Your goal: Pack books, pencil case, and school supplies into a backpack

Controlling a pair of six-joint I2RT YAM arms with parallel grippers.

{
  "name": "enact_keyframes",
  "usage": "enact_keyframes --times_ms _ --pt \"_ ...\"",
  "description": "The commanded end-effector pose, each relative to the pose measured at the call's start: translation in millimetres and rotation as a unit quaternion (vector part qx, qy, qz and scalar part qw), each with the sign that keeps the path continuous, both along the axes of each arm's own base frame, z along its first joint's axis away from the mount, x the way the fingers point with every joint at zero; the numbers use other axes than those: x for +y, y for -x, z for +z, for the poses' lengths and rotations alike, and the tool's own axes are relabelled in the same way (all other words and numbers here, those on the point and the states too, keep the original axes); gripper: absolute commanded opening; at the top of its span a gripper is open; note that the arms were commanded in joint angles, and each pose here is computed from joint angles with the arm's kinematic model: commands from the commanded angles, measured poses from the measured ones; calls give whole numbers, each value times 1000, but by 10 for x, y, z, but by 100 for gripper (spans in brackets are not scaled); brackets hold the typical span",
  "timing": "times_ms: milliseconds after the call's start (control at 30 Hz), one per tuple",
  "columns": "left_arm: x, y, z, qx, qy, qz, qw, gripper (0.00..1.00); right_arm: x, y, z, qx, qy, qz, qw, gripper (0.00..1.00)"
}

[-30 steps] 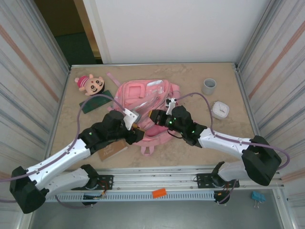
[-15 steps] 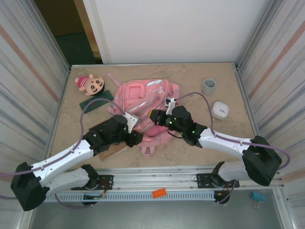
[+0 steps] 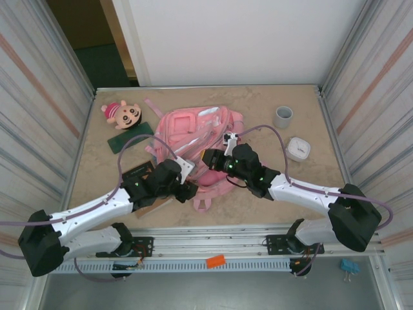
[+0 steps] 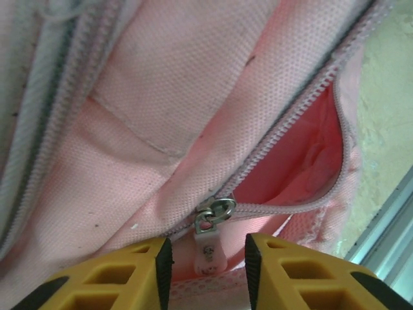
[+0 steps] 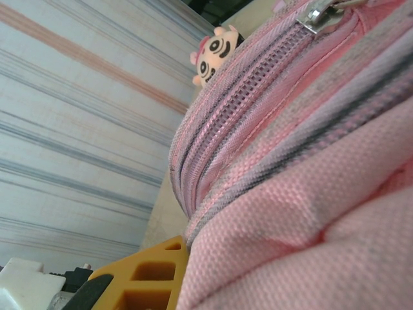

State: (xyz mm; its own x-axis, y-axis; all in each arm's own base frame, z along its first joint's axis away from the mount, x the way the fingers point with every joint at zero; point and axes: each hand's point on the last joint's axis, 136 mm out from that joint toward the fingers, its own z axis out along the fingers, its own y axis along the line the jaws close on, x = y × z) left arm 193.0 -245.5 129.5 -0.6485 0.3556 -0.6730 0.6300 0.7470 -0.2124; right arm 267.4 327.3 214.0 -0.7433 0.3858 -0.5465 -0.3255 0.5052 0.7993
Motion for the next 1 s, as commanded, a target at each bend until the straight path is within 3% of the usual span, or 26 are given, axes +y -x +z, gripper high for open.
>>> enact_keyframes --times_ms 0,100,367,667,967 --pt "95 -30 -72 -10 -15 22 1000 32 112 42 608 -69 -59 20 996 6" --pt "81 -48 -44 -17 0 28 999 29 123 56 604 -69 -58 23 996 6" --pt "-22 -59 -77 -4 20 26 999 34 155 104 626 -73 -53 29 995 6" --pt "-100 -41 203 2 61 28 998 5 112 65 483 -70 -11 17 997 5" --pt "-241 88 317 96 136 7 986 1 219 114 433 -91 14 64 994 5"
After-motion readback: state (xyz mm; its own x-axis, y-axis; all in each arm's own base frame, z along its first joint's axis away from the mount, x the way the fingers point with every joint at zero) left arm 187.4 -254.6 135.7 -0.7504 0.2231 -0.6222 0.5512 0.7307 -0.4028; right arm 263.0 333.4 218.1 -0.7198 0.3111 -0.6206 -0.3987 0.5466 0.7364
